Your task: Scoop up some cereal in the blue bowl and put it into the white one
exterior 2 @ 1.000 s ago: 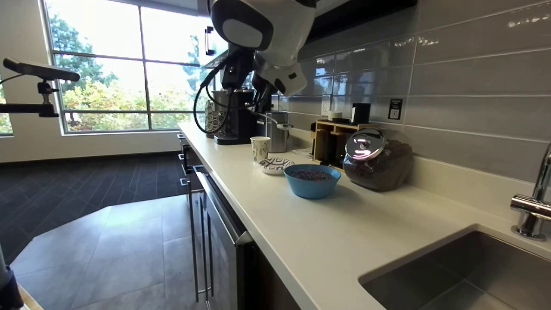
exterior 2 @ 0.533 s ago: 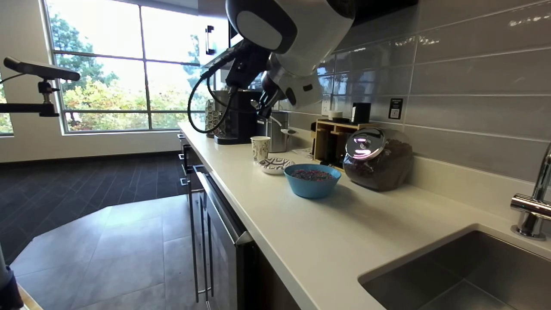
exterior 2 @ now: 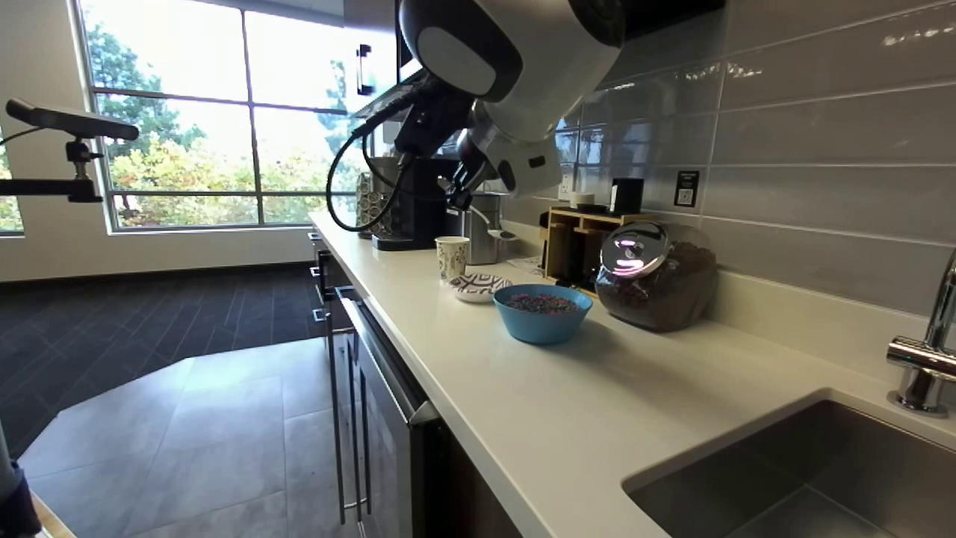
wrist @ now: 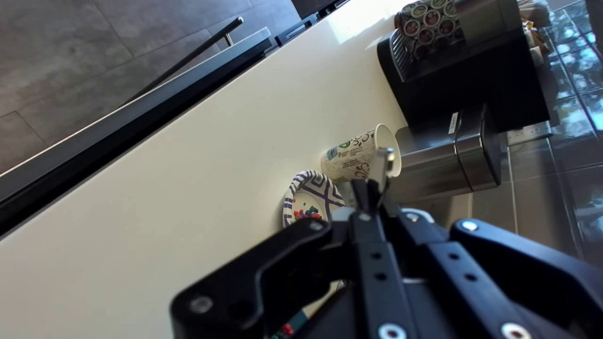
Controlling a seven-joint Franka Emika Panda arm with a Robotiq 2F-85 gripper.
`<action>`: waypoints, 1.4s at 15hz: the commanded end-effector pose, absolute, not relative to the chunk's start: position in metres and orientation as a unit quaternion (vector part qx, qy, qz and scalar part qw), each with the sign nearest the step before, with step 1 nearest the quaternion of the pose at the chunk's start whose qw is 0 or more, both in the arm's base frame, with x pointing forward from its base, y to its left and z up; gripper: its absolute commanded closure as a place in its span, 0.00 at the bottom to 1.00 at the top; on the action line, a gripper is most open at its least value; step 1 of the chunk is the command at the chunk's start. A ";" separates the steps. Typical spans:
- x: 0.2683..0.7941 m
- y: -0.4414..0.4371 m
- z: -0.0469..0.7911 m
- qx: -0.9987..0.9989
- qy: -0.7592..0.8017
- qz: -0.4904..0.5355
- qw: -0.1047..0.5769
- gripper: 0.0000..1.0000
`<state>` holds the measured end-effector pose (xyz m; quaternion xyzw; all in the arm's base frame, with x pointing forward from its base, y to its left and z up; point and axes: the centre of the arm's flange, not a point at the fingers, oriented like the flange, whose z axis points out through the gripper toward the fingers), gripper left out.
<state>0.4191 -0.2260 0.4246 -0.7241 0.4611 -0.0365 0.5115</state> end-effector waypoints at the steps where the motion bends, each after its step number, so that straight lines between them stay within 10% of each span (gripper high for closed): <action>1: 0.424 -0.251 0.413 -0.681 0.482 0.009 0.551 0.99; 21: 0.474 -0.288 0.316 -0.516 0.625 0.114 0.575 0.99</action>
